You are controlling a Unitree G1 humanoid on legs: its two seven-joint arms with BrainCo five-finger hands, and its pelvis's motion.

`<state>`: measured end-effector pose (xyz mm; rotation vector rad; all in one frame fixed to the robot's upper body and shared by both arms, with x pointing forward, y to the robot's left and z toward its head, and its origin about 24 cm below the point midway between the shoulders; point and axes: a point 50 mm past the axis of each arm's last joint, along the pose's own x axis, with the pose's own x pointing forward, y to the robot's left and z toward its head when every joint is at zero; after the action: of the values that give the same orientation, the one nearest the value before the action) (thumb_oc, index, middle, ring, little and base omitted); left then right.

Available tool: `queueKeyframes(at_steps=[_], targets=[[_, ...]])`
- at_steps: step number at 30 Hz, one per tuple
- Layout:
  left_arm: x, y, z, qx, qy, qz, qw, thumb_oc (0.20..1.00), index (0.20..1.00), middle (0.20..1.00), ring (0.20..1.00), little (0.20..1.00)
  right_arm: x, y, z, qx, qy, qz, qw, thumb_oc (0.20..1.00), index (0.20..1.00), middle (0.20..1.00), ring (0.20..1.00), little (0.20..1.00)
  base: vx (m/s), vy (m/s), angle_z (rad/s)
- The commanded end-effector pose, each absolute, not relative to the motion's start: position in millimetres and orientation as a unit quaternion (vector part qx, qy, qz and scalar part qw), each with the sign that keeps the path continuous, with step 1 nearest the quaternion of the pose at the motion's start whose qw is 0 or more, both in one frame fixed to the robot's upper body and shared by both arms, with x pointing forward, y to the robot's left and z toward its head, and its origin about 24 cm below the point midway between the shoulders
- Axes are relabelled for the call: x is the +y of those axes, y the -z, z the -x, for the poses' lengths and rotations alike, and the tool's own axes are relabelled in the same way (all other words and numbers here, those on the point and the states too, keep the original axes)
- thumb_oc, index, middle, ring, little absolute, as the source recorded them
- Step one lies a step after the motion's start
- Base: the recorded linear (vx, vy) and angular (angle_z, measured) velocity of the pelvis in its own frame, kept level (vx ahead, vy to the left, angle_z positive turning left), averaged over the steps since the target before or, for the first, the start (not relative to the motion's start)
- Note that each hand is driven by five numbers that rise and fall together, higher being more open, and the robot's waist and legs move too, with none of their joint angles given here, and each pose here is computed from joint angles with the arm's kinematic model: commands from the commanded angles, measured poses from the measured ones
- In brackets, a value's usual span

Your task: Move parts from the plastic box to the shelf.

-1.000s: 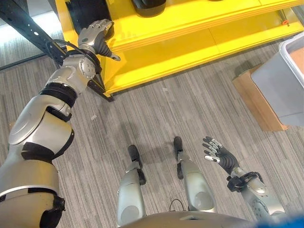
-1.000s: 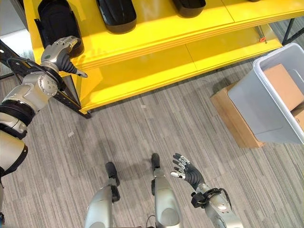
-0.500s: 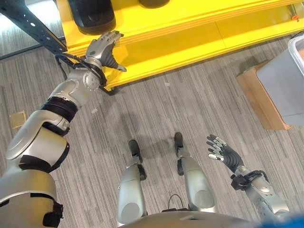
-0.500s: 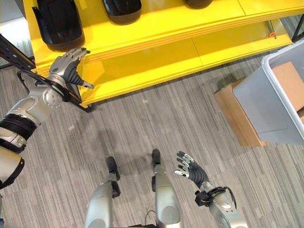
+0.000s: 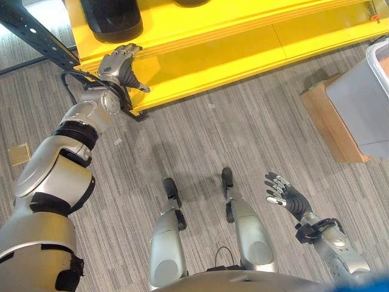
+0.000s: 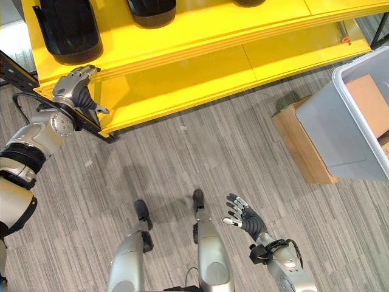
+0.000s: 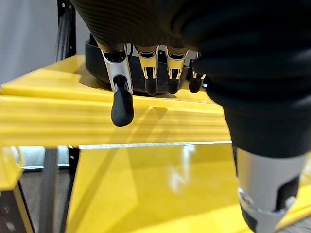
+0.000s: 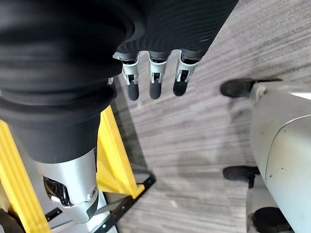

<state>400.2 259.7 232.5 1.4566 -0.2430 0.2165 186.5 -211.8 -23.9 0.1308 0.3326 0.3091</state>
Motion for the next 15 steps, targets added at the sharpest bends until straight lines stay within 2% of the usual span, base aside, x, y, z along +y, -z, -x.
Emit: queueKeyframes(at_steps=[1, 15], targets=[[268.1, -269.1, -398.5, -0.141, -0.150, -0.636, 0.743, 1.000, 1.000, 1.000, 1.000, 1.000, -220.8, 10.3, -191.4, 0.137, -0.157, -0.053, 0.977, 1.000, 1.000, 1.000, 1.000, 1.000, 0.00, 0.000, 0.00], [266.1, -287.6, -405.1, -0.114, -0.169, -0.636, 0.745, 1.000, 1.000, 1.000, 1.000, 1.000, -221.5, 14.2, -188.0, 0.155, -0.163, -0.061, 0.973, 1.000, 1.000, 1.000, 1.000, 1.000, 0.02, 0.001, -0.01]])
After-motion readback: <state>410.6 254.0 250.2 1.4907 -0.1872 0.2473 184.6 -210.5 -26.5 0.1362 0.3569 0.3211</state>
